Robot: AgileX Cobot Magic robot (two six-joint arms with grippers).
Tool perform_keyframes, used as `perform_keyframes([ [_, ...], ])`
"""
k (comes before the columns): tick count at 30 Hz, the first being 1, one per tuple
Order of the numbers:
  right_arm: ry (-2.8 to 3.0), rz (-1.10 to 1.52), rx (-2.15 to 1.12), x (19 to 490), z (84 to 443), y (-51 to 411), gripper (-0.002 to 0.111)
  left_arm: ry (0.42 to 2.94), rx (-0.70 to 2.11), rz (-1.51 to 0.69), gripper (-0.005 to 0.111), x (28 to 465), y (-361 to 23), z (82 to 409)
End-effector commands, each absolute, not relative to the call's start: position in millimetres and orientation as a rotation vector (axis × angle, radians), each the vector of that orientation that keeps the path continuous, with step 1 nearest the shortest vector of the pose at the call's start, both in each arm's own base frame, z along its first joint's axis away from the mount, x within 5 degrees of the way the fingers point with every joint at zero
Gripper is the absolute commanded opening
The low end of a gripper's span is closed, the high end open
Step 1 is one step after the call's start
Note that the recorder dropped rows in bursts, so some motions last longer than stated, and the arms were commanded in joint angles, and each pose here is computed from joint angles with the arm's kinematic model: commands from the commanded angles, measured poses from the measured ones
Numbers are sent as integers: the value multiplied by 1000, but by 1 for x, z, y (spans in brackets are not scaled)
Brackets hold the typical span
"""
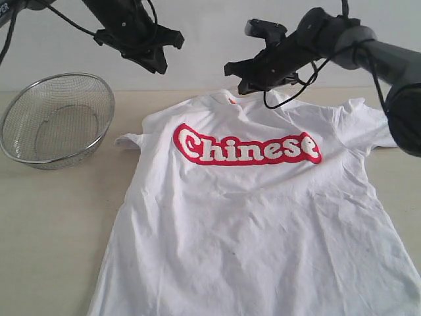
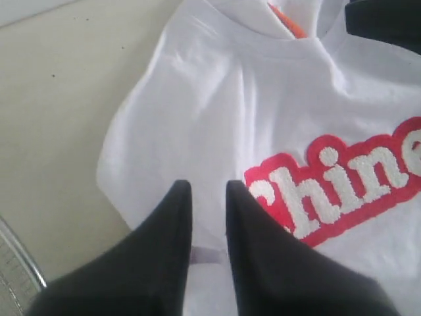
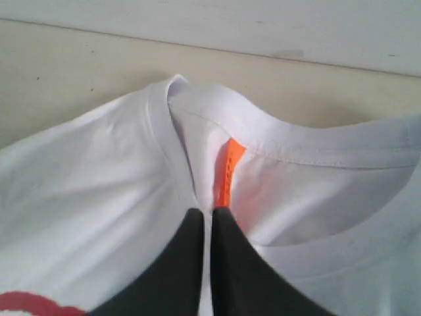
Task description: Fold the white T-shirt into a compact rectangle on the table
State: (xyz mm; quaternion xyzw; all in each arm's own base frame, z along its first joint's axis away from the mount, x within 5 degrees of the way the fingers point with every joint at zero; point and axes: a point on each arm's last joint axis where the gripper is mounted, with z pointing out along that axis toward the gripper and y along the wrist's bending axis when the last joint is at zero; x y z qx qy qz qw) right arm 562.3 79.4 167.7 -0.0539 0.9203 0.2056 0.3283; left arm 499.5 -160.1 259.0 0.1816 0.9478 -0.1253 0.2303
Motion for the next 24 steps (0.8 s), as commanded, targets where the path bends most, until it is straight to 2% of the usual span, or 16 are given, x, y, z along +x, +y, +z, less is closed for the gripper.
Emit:
perform_keyframes([
  [1, 2450, 557, -248, 544, 214, 74, 0, 2604, 540, -392, 19, 490, -155, 270],
  [4, 2551, 572, -319, 525, 229, 74, 0, 2668, 570, -394, 19, 476, -150, 264],
  [7, 2626, 540, -340, 505, 237, 70, 0, 2698, 569, -427, 19, 456, -143, 274],
  [12, 2687, 520, -328, 466, 249, 66, 0, 2716, 598, -547, 19, 422, -138, 288],
  [16, 2721, 523, -330, 422, 263, 63, 0, 2724, 597, -661, 19, 397, -139, 281],
  [20, 2733, 497, -293, 374, 264, 58, 0, 2700, 570, -752, 19, 369, -137, 271],
  [24, 2809, 504, -280, 316, 250, 57, 0, 2719, 538, -735, 19, 334, -127, 261],
])
